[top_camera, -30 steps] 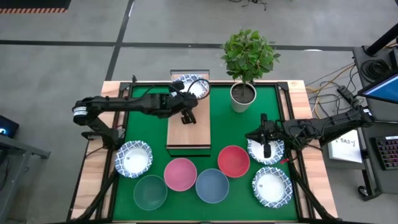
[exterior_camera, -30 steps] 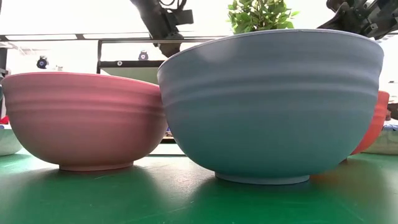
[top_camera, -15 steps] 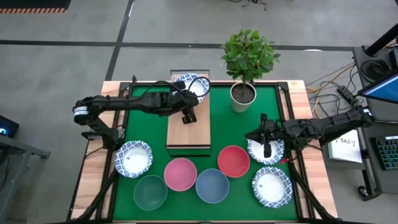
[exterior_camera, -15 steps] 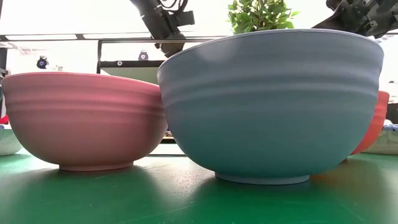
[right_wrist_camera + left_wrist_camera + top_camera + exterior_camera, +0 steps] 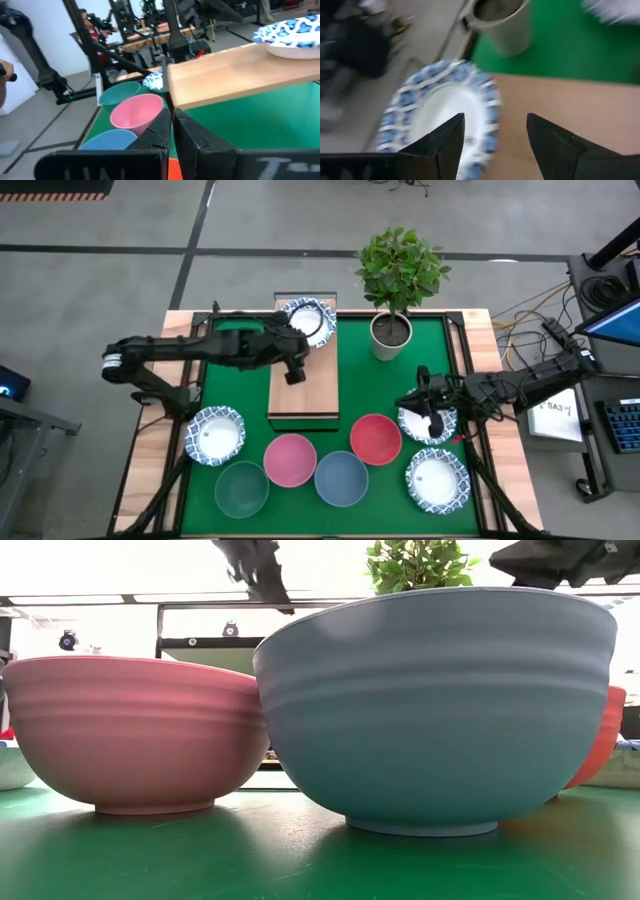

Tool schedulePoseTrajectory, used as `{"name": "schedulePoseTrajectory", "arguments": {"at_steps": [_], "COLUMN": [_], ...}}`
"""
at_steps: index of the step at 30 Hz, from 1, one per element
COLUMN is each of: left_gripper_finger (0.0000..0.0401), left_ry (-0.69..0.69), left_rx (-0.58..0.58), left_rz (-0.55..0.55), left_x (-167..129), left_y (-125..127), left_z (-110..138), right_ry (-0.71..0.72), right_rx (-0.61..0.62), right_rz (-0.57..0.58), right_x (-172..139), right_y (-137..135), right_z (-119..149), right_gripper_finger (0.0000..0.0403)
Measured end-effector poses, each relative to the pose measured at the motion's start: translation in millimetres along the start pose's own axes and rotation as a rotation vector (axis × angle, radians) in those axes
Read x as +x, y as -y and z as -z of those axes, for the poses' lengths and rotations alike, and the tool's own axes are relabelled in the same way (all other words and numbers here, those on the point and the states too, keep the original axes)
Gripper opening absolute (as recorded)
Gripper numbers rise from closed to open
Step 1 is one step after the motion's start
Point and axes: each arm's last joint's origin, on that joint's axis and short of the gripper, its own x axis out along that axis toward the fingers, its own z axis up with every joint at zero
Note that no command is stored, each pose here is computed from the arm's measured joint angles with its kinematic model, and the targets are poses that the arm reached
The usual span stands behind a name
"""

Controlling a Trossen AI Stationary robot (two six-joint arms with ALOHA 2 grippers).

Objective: Place and stack bowls onto a shelf
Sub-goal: Put the orange bowl on the shelf

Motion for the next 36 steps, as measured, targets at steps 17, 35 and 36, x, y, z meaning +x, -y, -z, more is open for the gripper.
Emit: {"name": "schedulePoseTrajectory", "arguments": {"at_steps": [17, 35, 36], "left_gripper_finger": [0.0197, 0.0176, 0.0175], "left_ry": [0.345, 0.565, 0.577], "left_rx": [0.112, 0.007, -0.008], "left_rz": [0.503, 0.413, 0.416], "left_x": [-90.2, -87.7, -88.3], "left_y": [128.5, 99.6, 97.7], "left_z": [50.3, 115.2, 117.8], "right_ry": [-0.18, -0.667, -0.691], "right_rx": [0.017, 0.062, 0.055], "right_rz": [-0.003, 0.197, 0.208], "right_x": [39.7, 91.9, 94.1], "right_y": [-22.2, -45.1, -45.8], "right_z": [-15.7, -23.5, -23.8], "right_gripper_finger": [0.0009, 0.0009, 0.0009]}}
